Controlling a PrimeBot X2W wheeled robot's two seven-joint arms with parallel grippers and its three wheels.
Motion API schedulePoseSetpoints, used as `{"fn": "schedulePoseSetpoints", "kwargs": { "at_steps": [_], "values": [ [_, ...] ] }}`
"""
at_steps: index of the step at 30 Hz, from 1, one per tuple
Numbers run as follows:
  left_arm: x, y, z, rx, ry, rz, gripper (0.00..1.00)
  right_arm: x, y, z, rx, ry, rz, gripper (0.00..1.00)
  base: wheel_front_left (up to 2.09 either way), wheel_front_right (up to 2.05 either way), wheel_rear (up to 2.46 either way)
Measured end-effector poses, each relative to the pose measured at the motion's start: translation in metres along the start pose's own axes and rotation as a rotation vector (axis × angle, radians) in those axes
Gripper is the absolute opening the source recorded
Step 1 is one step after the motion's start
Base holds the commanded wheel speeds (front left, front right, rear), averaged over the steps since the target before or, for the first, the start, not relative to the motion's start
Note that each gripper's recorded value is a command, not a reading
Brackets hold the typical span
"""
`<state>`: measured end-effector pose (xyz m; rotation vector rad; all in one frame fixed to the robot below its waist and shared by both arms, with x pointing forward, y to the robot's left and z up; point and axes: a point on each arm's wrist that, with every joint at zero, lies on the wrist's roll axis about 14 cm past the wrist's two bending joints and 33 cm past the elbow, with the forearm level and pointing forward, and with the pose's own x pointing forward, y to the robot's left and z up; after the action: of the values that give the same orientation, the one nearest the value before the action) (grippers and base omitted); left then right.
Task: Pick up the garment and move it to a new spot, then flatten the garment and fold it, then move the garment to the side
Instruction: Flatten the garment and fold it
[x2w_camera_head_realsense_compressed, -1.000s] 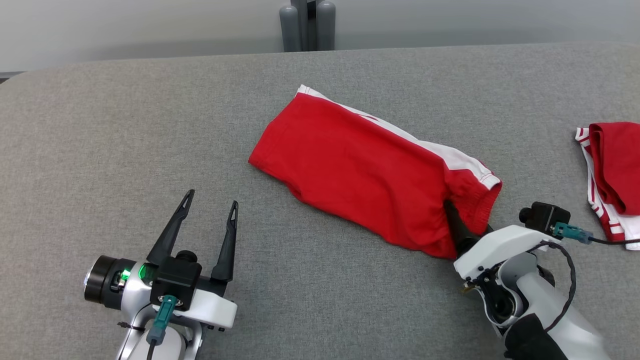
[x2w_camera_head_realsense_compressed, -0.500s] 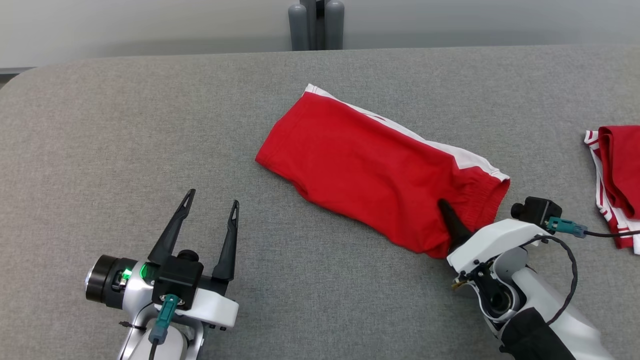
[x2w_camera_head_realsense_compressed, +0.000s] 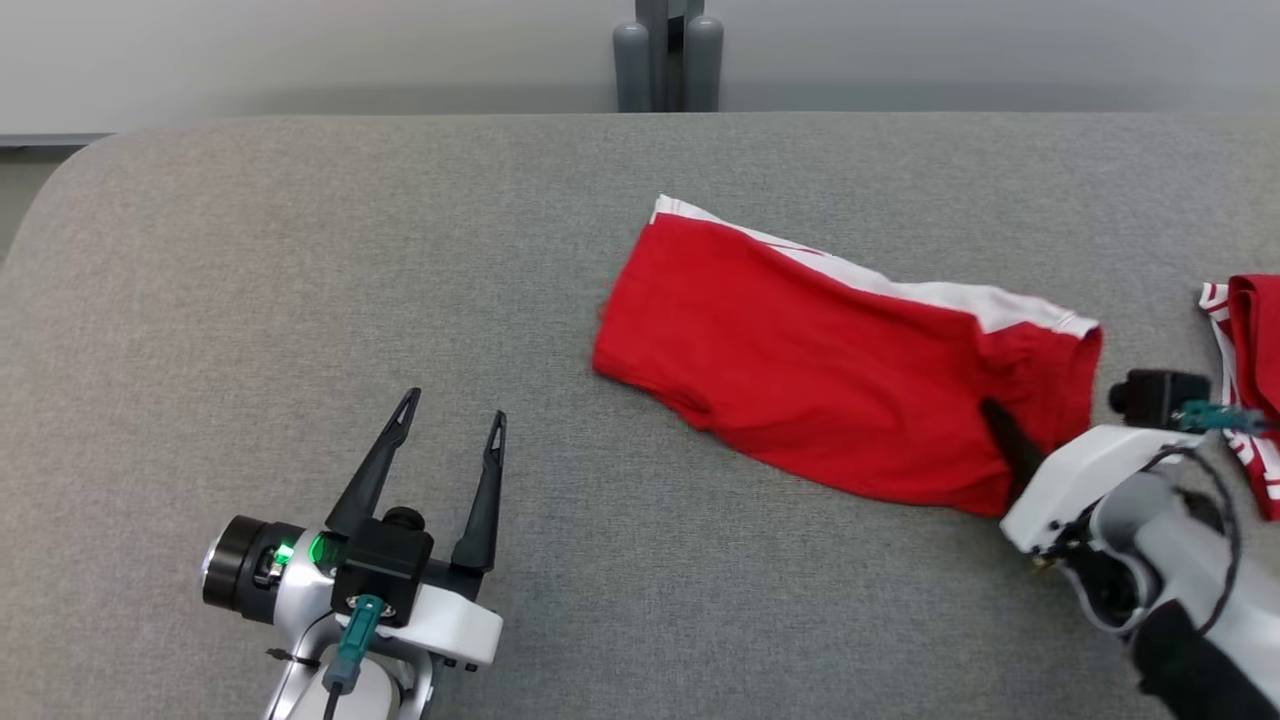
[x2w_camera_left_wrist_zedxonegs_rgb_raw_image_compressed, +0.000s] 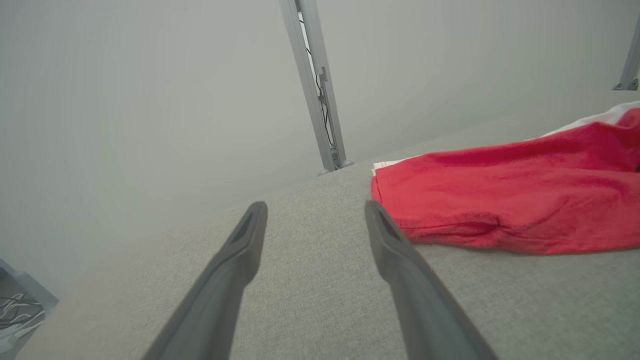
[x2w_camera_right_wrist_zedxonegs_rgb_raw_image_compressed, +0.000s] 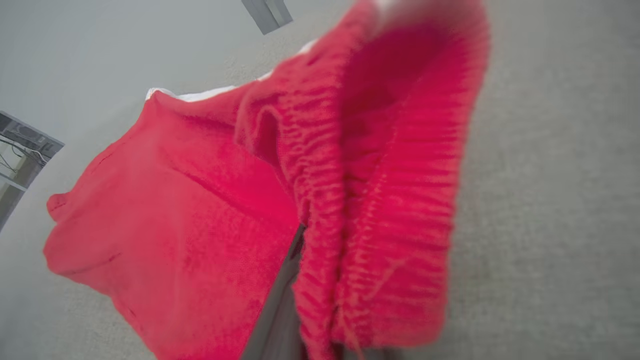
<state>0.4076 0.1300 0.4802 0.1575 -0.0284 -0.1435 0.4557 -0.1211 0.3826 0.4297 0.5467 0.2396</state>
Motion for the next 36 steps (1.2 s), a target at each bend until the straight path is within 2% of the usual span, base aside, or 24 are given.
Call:
{"fn": "schedulePoseSetpoints", "kwargs": {
  "at_steps": [8,20,26,36],
  "values": [
    [-0.006,0.001,-0.005,-0.015,0.021,0.013,1.0,0.005,-0.042,0.041,-0.314,0.051,-0.048,0.0,0.0,0.0,0.0],
    [-0.011,0.01,-0.015,-0.02,0.054,0.049,1.0,0.015,-0.092,0.073,-0.704,0.181,-0.166,0.0,0.0,0.0,0.0],
    [-0.013,0.01,-0.018,-0.023,0.065,0.052,1.0,0.02,-0.096,0.078,-0.768,0.193,-0.19,0.0,0.0,0.0,0.0],
    [-0.016,0.006,-0.009,-0.03,0.044,0.043,1.0,0.016,-0.06,0.075,-0.742,0.166,-0.129,0.0,0.0,0.0,0.0]
  ]
}}
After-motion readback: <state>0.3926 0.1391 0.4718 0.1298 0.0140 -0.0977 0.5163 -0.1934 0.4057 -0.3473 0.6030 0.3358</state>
